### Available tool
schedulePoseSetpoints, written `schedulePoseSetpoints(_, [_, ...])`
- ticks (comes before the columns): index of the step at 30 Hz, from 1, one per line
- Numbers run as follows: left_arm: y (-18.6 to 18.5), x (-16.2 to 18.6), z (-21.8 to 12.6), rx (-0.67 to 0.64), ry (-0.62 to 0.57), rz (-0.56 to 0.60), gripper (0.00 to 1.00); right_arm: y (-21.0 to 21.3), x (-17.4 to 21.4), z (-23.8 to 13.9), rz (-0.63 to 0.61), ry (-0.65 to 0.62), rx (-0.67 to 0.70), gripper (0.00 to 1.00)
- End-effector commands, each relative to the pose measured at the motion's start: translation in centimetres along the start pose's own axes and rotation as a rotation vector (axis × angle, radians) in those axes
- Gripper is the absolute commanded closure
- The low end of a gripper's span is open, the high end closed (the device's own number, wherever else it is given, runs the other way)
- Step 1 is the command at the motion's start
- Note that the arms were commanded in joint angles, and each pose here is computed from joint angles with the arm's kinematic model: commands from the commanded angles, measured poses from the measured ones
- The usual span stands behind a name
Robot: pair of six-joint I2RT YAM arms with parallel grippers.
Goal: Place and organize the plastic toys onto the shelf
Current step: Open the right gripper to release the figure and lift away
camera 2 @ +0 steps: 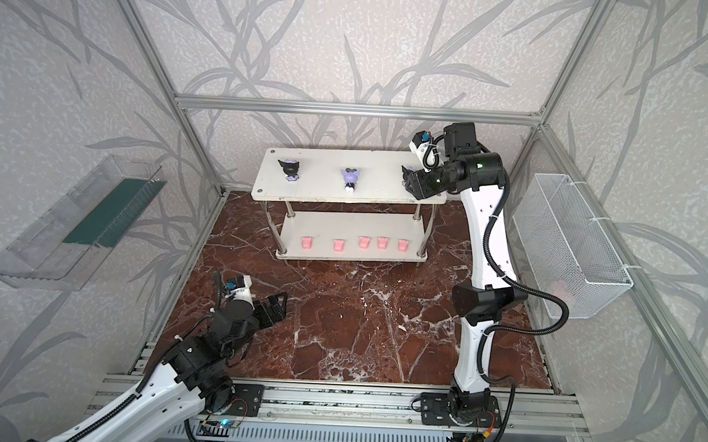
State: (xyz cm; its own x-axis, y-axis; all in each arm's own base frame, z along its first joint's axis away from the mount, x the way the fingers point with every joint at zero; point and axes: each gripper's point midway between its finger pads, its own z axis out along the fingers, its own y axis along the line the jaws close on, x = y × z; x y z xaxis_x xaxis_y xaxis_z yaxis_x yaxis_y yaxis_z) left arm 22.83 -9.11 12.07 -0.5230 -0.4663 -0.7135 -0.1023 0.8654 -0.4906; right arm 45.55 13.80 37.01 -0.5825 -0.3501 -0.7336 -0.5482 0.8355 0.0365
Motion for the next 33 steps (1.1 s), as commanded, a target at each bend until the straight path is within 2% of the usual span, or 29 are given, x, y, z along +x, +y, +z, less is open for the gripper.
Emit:
schedulePoseSetpoints(1, [0.2, 0.0, 0.1, -0.002, -0.008, -0.02, 0.04, -0.5, -0.8, -1.9, 0.005, -0.047, 0.035, 0.44])
schedulePoseSetpoints(10, [0.1, 0.0, 0.2, -0.002, -0.009, -0.021, 0.04, -0.8, -0.9, -2.2, 0.023, -0.058, 0.031, 0.44])
schedulePoseSetpoints(16, [0.1, 0.0, 0.3, -0.001, -0.008, -0.02, 0.04, 2.4, -0.7, -3.1, 0.003, -0.079, -0.133, 0.44])
schedulePoseSetpoints(20, [0.0, -0.2, 0.3, -0.001, -0.009, -0.014, 0.04, 3.7, -0.8, -4.4, -0.007, -0.112, -0.177, 0.44])
schedulePoseSetpoints(27, [0.0, -0.9, 0.0, -0.017, -0.024, 0.0, 0.04, 3.8, -0.7, -8.4, -0.013, -0.176, -0.078, 0.43])
schedulePoseSetpoints(33, [0.6, -3.3, -1.3, -0.083, -0.096, 0.032, 0.04, 3.0, 1.0, -13.0, 0.038, -0.31, 0.111, 0.43])
